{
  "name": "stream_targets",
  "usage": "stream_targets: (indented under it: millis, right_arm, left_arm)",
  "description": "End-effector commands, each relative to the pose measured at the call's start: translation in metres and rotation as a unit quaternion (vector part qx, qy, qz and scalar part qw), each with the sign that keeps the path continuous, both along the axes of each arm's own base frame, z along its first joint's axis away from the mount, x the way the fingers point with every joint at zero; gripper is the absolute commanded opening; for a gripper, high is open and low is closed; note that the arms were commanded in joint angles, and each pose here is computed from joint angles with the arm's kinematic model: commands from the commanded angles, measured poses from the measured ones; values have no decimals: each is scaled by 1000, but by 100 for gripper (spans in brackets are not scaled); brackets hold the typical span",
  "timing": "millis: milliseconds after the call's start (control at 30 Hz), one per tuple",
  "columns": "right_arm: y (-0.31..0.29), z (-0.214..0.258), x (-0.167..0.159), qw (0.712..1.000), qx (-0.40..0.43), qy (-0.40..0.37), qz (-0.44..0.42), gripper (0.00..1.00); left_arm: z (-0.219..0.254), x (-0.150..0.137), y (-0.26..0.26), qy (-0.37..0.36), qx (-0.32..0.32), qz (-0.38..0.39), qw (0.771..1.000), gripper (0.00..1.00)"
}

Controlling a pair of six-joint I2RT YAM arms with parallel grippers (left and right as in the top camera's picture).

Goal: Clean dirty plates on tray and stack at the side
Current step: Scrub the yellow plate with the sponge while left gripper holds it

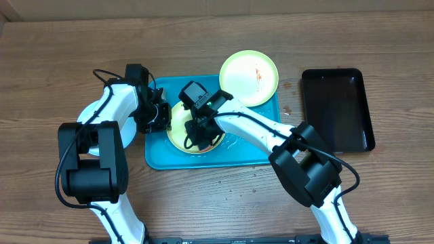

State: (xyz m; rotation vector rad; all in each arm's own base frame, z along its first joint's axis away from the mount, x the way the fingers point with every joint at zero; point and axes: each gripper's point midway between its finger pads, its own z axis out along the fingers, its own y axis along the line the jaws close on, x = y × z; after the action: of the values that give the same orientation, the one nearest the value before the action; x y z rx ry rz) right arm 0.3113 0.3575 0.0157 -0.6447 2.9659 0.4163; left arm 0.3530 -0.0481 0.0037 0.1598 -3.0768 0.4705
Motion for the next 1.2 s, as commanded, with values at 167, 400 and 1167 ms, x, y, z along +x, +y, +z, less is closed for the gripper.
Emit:
stream_targets:
  millis: [167, 400, 1167]
  right_arm:
    - [-46, -2, 57, 993, -68, -80, -51, 4]
    - [-24, 7, 75, 993, -9, -104, -54, 4]
    - [-44, -4, 46, 997, -68, -43, -21, 4]
  left_arm:
    - [-22, -16, 11, 33, 21, -11, 999, 4]
    - [-22, -16, 11, 33, 22, -12, 999, 4]
    - [-22, -16, 10, 33, 21, -14, 999, 4]
